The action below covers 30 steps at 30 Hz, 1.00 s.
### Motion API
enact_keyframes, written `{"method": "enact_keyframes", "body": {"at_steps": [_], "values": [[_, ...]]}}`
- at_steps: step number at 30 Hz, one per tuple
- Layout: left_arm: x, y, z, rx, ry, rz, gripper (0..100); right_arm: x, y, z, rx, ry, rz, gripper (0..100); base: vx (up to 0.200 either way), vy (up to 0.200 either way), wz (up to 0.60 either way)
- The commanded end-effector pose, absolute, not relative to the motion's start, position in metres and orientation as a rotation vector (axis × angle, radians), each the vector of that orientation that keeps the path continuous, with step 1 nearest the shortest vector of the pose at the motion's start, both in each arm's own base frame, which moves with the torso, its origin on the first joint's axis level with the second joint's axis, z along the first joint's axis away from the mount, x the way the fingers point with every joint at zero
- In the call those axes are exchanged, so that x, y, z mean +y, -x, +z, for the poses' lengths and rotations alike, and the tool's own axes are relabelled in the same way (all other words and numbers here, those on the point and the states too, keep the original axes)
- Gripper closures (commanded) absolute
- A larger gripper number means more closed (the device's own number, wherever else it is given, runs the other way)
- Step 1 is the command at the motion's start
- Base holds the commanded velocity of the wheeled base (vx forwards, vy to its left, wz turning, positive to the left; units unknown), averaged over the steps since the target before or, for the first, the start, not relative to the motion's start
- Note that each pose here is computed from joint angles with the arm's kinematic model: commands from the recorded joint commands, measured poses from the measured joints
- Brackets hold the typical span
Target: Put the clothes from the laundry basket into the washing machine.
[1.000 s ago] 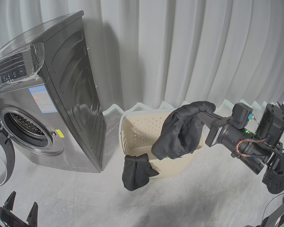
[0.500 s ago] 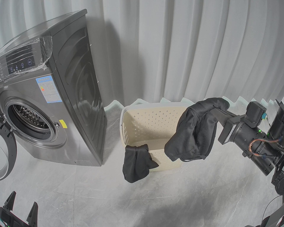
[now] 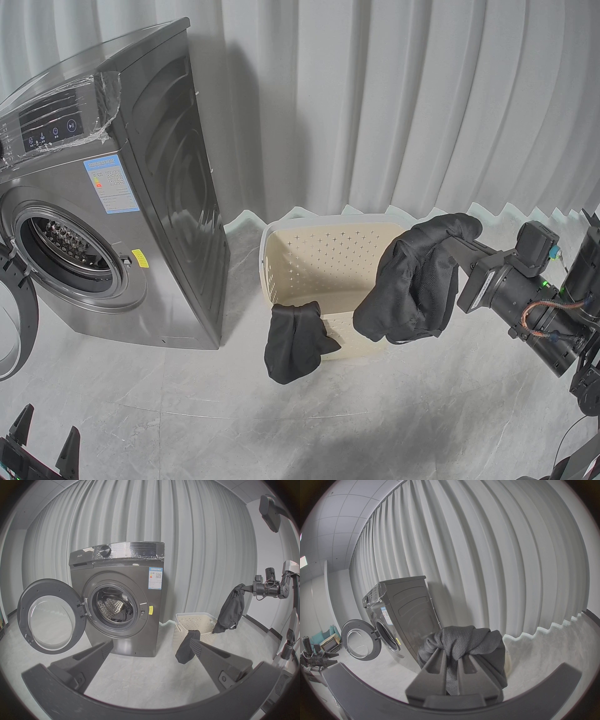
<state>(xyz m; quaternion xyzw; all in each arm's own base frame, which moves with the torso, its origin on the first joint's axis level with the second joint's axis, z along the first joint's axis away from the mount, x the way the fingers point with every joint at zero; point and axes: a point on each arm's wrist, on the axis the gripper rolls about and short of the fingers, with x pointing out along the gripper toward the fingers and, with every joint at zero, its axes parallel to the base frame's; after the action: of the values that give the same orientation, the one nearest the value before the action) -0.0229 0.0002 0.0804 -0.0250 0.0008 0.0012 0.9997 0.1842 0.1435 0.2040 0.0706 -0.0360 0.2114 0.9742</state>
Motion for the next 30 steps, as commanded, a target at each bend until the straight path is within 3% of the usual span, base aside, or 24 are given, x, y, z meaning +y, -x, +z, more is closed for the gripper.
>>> {"method": "enact_keyframes", "body": {"at_steps": [1,30], "values": [[0.0002,0.023,0.076,0.0,0.051,0.003,0,0.1451,-0.1855,0.2009,-0.06,-0.137,0.428,100,0.0,0.2,0.0],[0.0002,0.023,0.076,0.0,0.051,0.003,0,0.1504,-0.1848,0.1966,-0.043,-0.134,0.452,100,0.0,0.2,0.0]]}}
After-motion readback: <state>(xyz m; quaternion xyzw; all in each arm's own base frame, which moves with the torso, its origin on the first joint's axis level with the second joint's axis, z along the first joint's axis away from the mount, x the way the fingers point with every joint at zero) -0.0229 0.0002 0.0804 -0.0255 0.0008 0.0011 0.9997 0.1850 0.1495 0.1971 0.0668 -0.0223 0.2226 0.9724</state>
